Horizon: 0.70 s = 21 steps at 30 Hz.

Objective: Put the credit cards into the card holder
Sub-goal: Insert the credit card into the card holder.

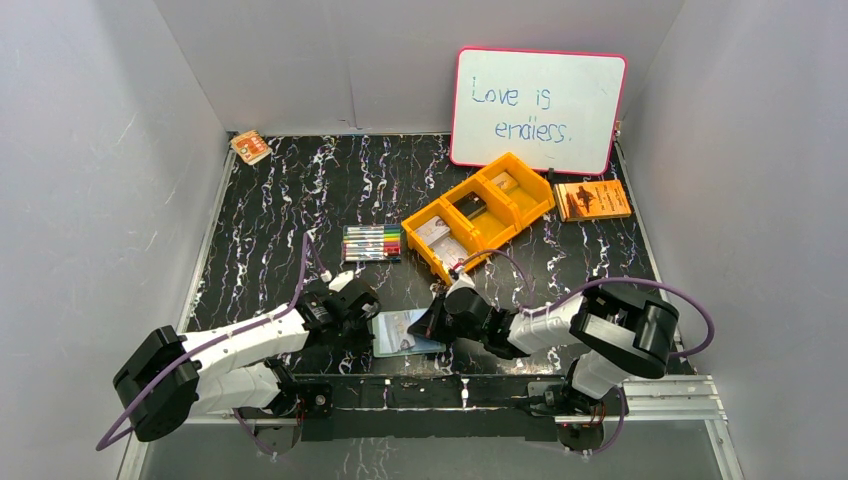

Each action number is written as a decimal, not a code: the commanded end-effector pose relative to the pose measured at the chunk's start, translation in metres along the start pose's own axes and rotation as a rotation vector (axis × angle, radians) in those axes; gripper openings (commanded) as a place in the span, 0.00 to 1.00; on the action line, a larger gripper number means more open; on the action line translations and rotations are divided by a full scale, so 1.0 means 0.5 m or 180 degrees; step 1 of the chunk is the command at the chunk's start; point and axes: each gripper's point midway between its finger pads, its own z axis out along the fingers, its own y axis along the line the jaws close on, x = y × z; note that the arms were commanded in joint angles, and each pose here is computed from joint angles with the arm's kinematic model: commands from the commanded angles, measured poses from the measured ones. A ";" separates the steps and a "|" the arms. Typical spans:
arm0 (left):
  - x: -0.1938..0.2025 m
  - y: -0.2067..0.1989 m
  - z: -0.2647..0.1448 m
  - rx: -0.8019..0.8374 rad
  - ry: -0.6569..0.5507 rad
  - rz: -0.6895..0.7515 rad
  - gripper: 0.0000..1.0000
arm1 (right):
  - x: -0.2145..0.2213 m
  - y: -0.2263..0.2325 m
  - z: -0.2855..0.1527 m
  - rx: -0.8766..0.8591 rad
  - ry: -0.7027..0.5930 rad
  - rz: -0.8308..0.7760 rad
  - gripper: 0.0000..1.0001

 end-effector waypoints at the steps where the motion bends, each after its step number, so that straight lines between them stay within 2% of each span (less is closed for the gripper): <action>1: 0.029 0.030 0.013 -0.0117 0.0156 0.0016 0.11 | 0.008 0.006 0.012 0.0048 0.0011 -0.0055 0.00; 14: 0.035 0.028 0.017 -0.0088 0.0203 0.0019 0.08 | 0.005 -0.016 0.010 0.0251 -0.0173 0.0123 0.00; 21: 0.039 0.025 0.021 -0.0066 0.0232 0.0018 0.06 | 0.026 -0.002 0.024 0.0237 -0.0074 0.0036 0.00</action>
